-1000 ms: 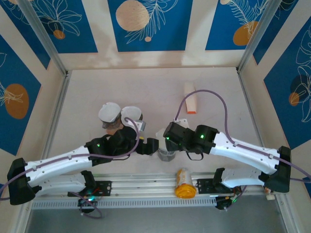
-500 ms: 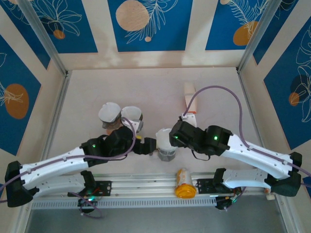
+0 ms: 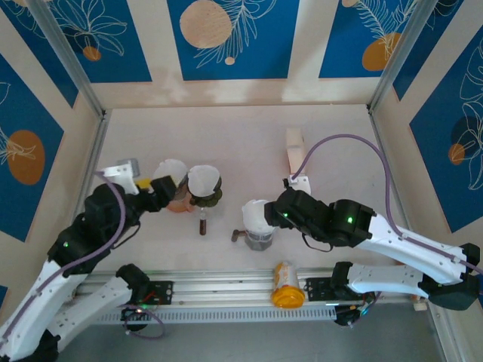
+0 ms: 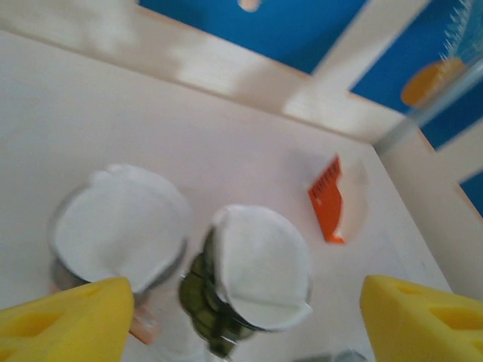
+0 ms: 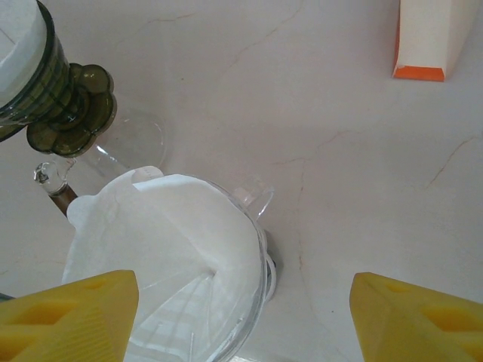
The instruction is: Place the coffee filter in the dripper
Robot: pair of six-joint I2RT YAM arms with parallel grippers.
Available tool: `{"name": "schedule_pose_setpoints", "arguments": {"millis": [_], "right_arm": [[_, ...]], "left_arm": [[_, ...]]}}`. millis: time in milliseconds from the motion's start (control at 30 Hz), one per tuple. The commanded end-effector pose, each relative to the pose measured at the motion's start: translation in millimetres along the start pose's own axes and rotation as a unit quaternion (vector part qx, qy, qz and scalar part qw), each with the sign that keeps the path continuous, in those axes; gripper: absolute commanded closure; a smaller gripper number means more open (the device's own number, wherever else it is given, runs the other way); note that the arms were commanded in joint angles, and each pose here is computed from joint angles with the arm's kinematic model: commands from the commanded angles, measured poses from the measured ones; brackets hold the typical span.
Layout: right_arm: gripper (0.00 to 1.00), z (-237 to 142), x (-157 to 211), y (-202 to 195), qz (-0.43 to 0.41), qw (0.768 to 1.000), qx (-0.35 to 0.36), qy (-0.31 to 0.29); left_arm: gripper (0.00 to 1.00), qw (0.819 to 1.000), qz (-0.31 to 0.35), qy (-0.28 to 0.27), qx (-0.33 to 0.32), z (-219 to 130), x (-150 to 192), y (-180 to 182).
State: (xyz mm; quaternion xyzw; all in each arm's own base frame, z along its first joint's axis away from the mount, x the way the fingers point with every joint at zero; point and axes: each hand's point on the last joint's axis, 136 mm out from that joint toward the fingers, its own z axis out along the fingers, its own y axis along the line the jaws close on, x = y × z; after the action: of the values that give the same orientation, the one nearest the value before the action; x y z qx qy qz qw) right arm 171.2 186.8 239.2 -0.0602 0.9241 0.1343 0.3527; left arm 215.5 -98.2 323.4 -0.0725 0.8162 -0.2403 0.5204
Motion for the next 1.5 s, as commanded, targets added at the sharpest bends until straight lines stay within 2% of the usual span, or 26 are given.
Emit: {"name": "schedule_pose_setpoints", "arguments": {"millis": [0, 233, 367, 533, 633, 767, 1067, 1467], "right_arm": [[0.26, -1.8, -3.8, 2.6, -0.006, 1.000, -0.012, -0.016], [0.26, -11.8, -10.0, 0.8, -0.005, 0.999, -0.028, -0.035], [0.26, -16.2, -9.8, -2.9, 0.000, 0.998, -0.036, -0.044], [0.26, -19.6, -10.8, -8.7, 0.005, 0.998, -0.035, -0.053], [0.26, -21.9, -12.3, -10.6, 0.004, 0.998, -0.035, -0.058], [0.26, -24.6, -16.1, -11.6, 0.004, 0.997, -0.033, -0.064], [0.26, -26.6, -19.8, -13.1, 0.002, 0.997, -0.028, -0.069], [0.25, -26.8, -20.9, -16.5, 0.009, 0.997, -0.020, -0.069]], "left_arm": [[0.28, 0.997, 0.016, 0.022, -0.076, 4.0, 8.0, 36.9], [0.52, 0.980, -0.113, 0.024, -0.163, 20.5, 26.6, 108.7], [0.61, 0.967, -0.169, 0.033, -0.188, 33.0, 49.1, 137.1], [0.90, 0.948, -0.242, 0.074, -0.193, 60.4, 96.6, 163.8], [1.00, 0.939, -0.273, 0.084, -0.190, 72.6, 116.9, 173.7], [1.00, 0.929, -0.314, 0.096, -0.169, 93.4, 142.4, 181.2], [1.00, 0.919, -0.357, 0.093, -0.142, 118.8, 158.7, 188.1], [1.00, 0.921, -0.358, 0.090, -0.128, 136.6, 159.8, 192.2]]}}
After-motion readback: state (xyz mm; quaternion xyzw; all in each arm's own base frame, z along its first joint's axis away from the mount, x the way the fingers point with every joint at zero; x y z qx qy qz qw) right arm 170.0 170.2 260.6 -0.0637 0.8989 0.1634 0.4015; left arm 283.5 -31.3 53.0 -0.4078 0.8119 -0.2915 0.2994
